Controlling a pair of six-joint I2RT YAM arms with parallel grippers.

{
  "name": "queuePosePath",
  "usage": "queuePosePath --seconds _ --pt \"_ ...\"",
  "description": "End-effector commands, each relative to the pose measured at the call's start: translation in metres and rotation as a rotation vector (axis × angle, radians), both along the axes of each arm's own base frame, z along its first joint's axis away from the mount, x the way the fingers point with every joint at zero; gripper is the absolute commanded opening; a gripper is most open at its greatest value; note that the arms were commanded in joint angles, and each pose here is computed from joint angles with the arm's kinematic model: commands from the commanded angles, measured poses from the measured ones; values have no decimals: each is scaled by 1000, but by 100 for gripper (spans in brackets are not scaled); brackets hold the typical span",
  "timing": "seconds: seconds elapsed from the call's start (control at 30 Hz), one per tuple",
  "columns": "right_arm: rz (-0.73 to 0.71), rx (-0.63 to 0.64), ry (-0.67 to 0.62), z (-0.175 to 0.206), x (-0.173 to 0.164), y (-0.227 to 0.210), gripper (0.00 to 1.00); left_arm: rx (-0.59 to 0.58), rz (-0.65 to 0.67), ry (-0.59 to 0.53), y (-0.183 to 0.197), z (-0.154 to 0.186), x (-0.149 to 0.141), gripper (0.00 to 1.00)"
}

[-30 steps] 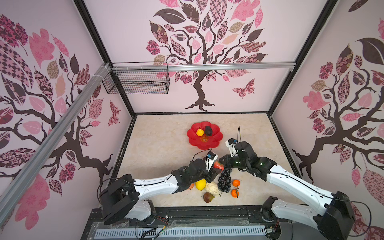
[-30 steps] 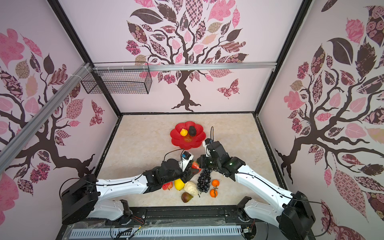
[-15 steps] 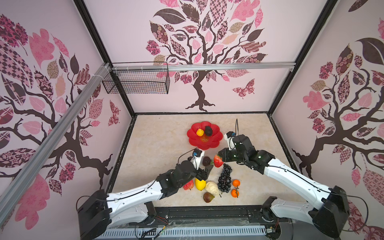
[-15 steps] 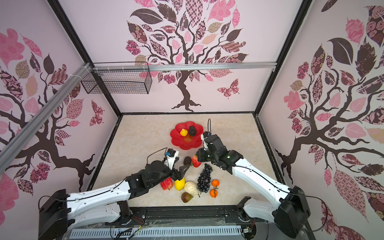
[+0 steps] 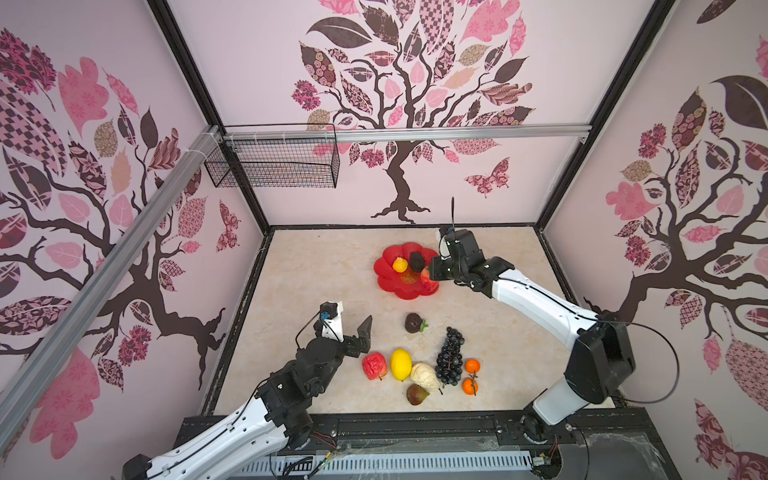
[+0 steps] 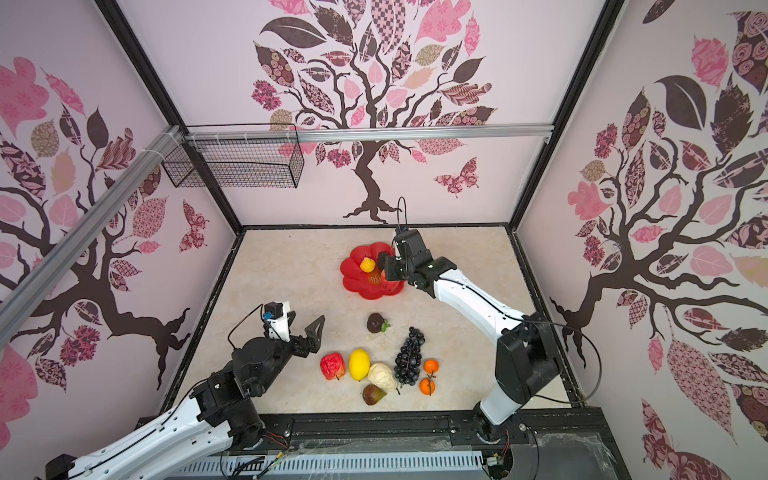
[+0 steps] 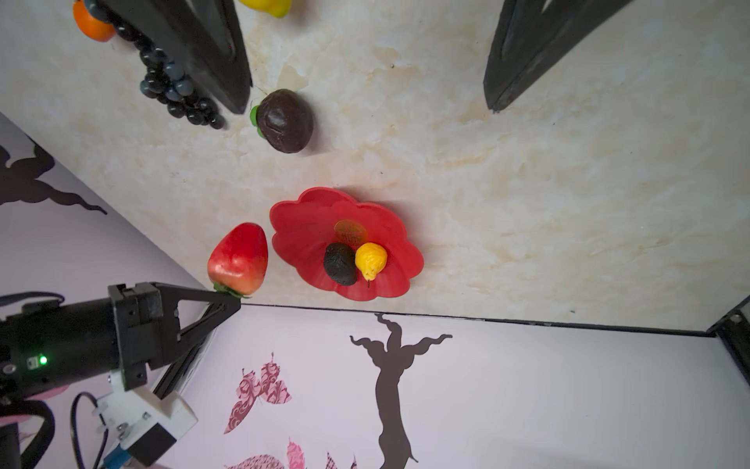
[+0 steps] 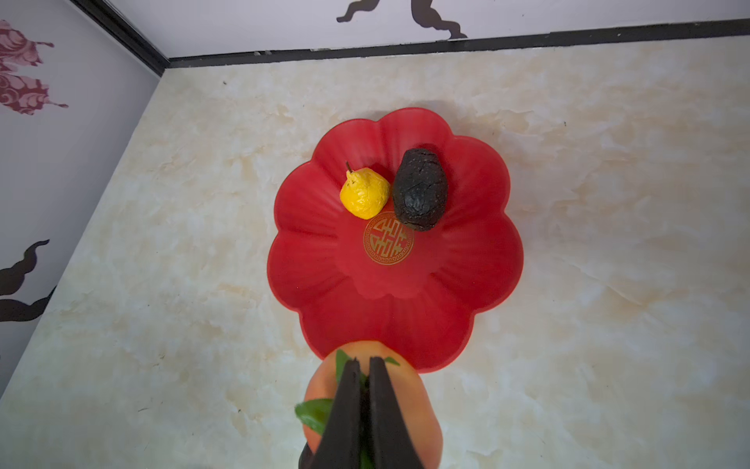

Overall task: Arrange fruit in a fruit bowl
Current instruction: Place the fruit in the fruit bowl.

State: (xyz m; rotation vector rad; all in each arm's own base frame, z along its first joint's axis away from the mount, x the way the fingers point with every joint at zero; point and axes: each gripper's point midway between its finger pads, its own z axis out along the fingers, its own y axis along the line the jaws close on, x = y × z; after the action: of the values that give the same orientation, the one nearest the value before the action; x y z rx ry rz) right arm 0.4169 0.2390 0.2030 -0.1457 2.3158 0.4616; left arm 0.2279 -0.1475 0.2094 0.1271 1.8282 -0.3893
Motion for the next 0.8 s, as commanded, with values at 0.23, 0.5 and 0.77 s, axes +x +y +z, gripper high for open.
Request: queuePosePath --seconds 0.23,0.5,0.77 --pt "-74 -46 26 -38 73 1 0 52 -16 27 -2 -14 0 92" --pt "-121 -70 60 -74 100 -6 0 49 -6 22 0 -12 0 92" --pt "-175 -84 88 -103 112 -20 0 60 -10 29 -2 -15 1 92"
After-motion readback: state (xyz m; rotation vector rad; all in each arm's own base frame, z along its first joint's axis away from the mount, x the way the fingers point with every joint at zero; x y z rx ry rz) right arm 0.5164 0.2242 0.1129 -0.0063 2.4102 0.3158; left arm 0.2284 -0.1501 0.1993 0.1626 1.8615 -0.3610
